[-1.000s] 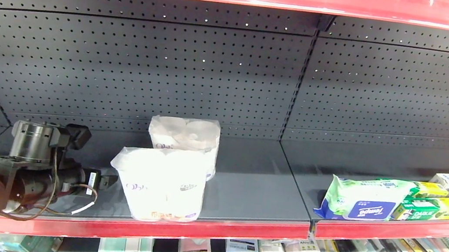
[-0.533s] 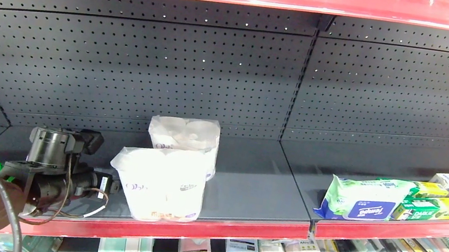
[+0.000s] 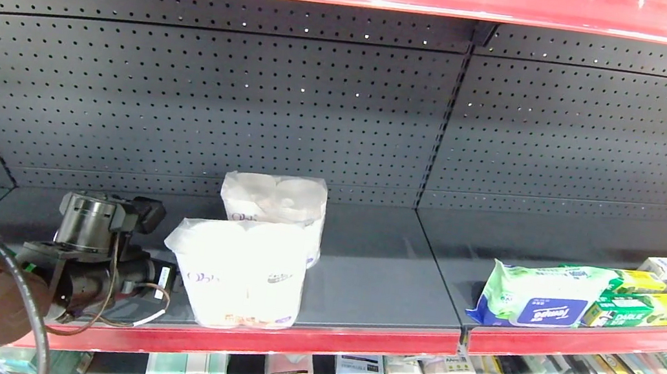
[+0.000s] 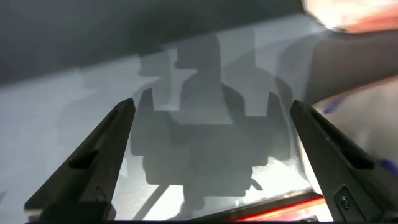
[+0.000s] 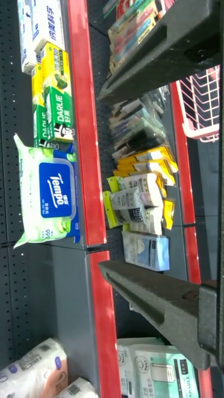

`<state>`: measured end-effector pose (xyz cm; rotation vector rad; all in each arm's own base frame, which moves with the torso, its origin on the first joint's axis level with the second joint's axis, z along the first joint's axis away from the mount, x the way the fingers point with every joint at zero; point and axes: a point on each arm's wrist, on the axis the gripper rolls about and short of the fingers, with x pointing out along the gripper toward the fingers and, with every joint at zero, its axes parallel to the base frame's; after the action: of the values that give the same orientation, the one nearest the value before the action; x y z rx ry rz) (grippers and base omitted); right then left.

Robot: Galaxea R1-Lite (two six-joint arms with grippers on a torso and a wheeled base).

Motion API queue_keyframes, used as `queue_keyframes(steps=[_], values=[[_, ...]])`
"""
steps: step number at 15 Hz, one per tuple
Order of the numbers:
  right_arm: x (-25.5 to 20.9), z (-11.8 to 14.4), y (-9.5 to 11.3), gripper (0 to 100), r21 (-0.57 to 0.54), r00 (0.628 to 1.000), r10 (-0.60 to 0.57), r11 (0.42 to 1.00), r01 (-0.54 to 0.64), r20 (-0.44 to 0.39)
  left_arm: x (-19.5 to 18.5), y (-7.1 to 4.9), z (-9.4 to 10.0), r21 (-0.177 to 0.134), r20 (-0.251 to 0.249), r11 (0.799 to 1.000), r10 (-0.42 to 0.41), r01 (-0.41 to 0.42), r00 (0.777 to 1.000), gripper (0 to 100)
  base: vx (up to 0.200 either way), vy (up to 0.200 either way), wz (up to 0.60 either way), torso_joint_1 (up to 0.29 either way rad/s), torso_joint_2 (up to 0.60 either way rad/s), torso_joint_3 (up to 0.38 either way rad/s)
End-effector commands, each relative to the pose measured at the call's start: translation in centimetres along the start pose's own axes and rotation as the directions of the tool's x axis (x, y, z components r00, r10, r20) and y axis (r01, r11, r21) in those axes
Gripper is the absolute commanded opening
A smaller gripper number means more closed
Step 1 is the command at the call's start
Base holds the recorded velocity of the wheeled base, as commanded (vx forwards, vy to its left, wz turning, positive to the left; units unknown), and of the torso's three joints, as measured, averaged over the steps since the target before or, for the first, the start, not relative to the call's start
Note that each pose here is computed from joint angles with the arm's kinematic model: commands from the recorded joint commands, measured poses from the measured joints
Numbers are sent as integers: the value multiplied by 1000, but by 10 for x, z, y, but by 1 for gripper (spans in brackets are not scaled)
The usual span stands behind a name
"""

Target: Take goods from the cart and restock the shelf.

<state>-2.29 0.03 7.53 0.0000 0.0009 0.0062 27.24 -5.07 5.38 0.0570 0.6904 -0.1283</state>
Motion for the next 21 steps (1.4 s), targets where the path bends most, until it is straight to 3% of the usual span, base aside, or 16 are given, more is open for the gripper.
queue_keyframes(steps=[1,10,21], values=[[0,0,0,100,0,1000,0,1000,0,-1,2,-3,0,7,-2,1000,-7,7,1000,100,0,0,0,0,0,0],[0,0,0,100,0,1000,0,1000,0,-1,8,-12,1,25,9,999,-34,34,999,100,0,0,0,0,0,0],[0,0,0,100,0,1000,0,1000,0,-1,7,-13,0,27,7,999,-35,34,999,100,0,0,0,0,0,0]])
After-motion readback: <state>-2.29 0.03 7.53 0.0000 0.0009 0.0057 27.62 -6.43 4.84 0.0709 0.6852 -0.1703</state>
